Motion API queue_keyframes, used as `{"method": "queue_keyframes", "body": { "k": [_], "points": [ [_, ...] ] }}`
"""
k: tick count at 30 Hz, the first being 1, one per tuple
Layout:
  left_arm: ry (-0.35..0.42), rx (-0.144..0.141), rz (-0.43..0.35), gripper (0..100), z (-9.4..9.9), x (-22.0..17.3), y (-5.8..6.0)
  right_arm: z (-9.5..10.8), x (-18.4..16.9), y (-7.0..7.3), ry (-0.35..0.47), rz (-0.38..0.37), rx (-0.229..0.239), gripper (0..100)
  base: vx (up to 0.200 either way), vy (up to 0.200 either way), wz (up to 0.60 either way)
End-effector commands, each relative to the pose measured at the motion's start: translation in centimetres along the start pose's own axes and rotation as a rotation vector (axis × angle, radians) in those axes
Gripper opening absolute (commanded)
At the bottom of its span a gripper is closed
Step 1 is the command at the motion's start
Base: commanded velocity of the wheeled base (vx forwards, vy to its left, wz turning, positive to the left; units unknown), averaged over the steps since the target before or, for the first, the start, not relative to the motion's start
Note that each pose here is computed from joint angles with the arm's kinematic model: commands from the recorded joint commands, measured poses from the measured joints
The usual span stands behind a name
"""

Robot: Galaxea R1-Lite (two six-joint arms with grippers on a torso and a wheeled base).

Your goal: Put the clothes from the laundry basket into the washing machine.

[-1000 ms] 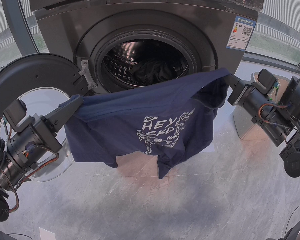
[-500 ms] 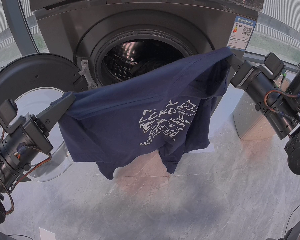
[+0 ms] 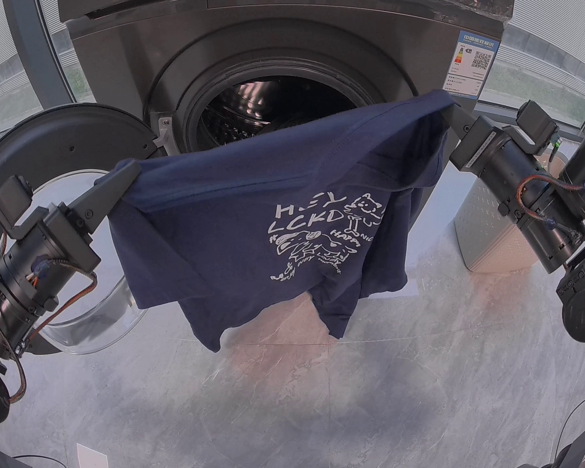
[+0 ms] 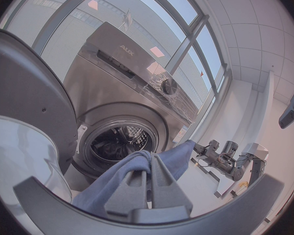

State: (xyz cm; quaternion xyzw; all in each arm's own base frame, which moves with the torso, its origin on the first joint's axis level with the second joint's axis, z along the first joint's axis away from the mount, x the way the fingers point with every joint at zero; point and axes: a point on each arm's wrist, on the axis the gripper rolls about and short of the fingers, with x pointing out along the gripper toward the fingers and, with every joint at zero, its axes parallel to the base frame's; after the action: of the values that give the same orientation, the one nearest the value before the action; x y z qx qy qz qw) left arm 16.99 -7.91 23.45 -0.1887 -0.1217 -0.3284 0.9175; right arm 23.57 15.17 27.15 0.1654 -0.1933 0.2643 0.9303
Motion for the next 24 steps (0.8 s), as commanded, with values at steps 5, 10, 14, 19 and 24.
{"method": "queue_keyframes", "body": {
  "k": [5, 10, 14, 19, 24],
  "points": [
    [-0.004, 0.004, 0.011, 0, 0.1, 0.6, 0.4, 0.3, -0.3, 0.1, -0.004, 0.003, 0.001, 0, 0.000, 0.000, 0.00],
    [0.005, -0.001, 0.002, 0, 0.0, 0.6, 0.2, 0.0, -0.4, 0.2, 0.008, 0.008, 0.003, 0, 0.000, 0.000, 0.00],
    [0.055, -0.022, -0.036, 0, -1.2, 1.3, -0.2, -1.2, -0.9, 0.8, 0.062, 0.030, 0.014, 0, 0.000, 0.000, 0.00],
    [0.096, -0.048, -0.095, 0, -2.8, 4.0, -0.8, -6.1, -1.2, 1.9, 0.217, 0.070, 0.051, 0, 0.000, 0.000, 0.00],
    [0.069, -0.057, -0.143, 0, -2.5, 5.7, -1.6, -10.4, -2.7, 1.4, 0.389, 0.080, 0.031, 100, 0.000, 0.000, 0.00]
  ]
}}
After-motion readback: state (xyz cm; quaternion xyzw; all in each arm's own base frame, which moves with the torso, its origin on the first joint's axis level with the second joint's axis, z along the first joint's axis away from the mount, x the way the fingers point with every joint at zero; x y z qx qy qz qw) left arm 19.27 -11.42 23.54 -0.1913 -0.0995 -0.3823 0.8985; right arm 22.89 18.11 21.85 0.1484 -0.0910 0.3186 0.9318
